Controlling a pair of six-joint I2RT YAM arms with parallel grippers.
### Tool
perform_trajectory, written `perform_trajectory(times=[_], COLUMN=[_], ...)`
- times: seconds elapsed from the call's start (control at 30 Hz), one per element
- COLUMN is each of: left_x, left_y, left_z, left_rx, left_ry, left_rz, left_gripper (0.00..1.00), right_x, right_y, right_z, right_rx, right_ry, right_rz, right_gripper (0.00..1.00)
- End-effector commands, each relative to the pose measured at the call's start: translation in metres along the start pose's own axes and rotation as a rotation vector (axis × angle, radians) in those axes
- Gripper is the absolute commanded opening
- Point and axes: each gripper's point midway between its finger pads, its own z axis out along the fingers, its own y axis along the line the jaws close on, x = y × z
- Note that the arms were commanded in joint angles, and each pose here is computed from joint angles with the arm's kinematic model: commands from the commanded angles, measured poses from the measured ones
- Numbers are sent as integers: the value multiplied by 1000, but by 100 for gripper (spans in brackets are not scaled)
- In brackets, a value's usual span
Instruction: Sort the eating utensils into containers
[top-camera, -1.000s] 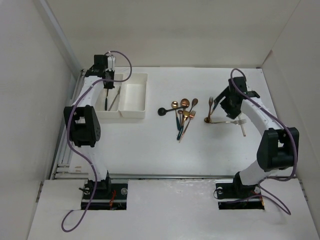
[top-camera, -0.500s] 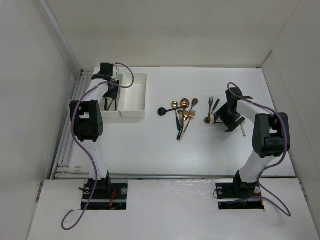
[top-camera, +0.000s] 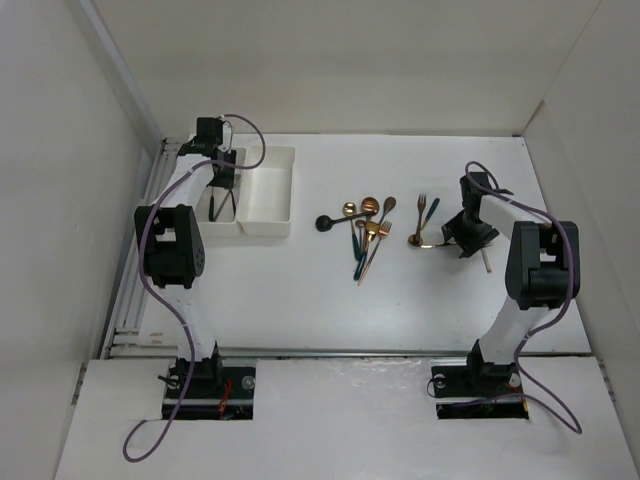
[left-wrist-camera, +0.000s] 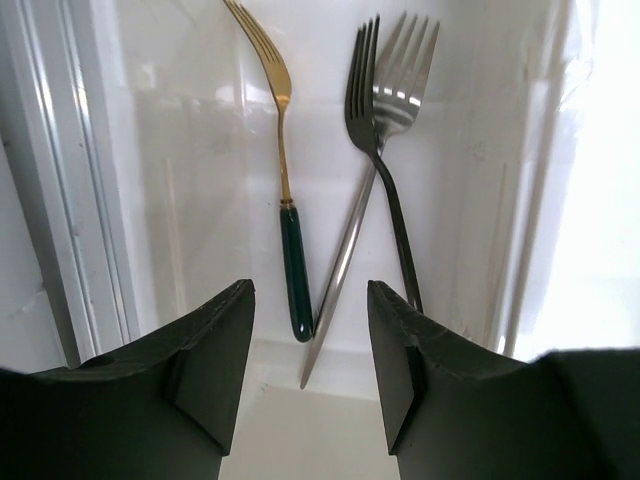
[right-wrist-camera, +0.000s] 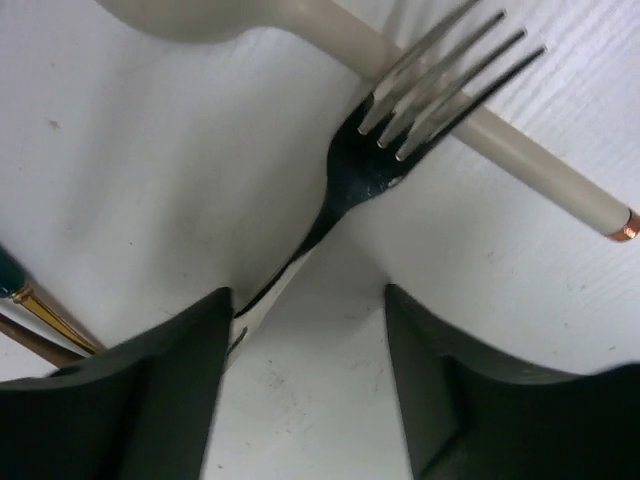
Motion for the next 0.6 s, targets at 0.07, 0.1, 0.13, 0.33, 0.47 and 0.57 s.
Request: perform_trajectory(times=[0.07, 0.1, 0.13, 0.33, 0.47, 0.57], left_x=[-44, -46, -46, -71, -77, -72], left_y=[13, 13, 12, -14, -72, -127], left_z=[-45, -49, -49, -85, -131, -171], left_rx=[-9, -10, -1, 198, 532, 828], left_ry=[-130, -139, -140, -226, -292, -342], left_rz=[-58, -60, -59, 18, 190, 299], left_gripper=[46, 46, 46, 46, 49, 56], right_x=[-14, -17, -15, -15, -36, -46], right_y=[5, 3, 5, -1, 25, 68], right_z=[6, 7, 6, -4, -61, -136], right_rx=[23, 26, 19, -17, -135, -267], right_ry=[-39, -39, -30, -43, -190, -363], right_rz=[12, 20, 20, 27, -9, -86], right_gripper=[29, 20, 6, 0, 0, 0])
